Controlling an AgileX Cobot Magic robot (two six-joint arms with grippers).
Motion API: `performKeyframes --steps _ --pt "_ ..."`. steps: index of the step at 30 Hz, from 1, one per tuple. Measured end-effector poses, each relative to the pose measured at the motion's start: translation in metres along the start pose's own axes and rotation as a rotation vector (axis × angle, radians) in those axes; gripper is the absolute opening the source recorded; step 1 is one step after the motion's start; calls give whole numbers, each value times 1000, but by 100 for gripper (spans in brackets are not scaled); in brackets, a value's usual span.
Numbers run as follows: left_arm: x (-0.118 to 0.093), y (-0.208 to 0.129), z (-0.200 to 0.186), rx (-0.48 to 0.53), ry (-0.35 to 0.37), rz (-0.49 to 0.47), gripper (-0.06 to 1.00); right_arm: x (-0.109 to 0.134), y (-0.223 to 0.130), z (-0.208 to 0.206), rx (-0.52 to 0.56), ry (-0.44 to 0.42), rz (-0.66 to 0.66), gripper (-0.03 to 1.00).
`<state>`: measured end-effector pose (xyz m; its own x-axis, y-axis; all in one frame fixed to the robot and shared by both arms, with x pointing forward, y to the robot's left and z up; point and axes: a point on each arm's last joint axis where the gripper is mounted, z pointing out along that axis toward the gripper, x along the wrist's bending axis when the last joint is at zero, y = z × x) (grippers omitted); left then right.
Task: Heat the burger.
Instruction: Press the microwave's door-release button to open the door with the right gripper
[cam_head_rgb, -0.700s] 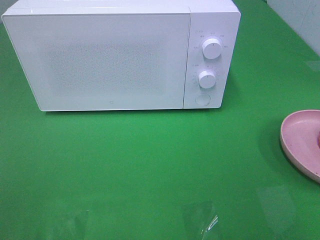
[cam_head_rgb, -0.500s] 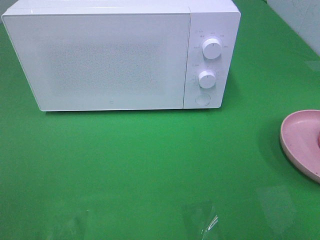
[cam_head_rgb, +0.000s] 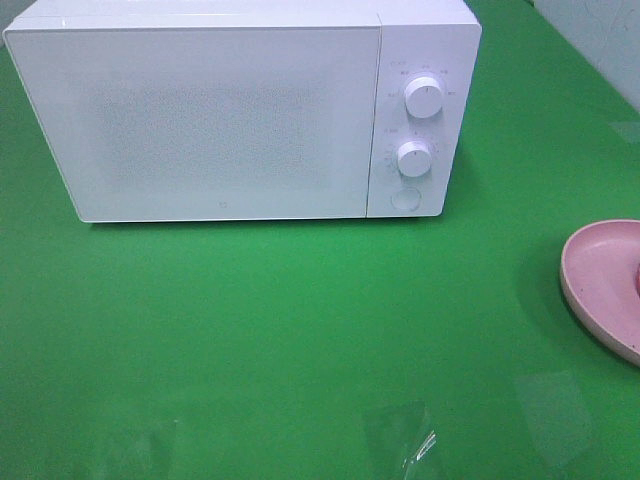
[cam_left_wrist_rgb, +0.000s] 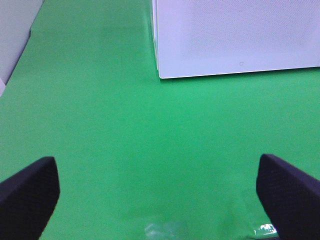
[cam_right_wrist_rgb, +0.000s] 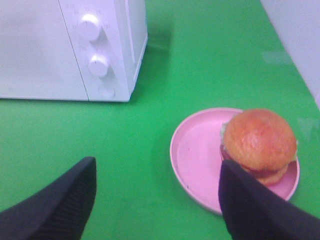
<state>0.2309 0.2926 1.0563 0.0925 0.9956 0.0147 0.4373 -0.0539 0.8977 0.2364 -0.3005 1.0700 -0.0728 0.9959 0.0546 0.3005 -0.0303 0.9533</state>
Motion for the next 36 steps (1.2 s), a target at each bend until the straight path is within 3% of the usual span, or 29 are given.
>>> performKeyframes --steps 3,13,36 --pt "0 0 0 0 0 0 100 1 14 5 -49 6 1 66" --pt "0 0 0 0 0 0 100 3 31 39 13 4 -1 66" --pt "0 0 0 0 0 0 100 7 55 123 26 10 -4 66"
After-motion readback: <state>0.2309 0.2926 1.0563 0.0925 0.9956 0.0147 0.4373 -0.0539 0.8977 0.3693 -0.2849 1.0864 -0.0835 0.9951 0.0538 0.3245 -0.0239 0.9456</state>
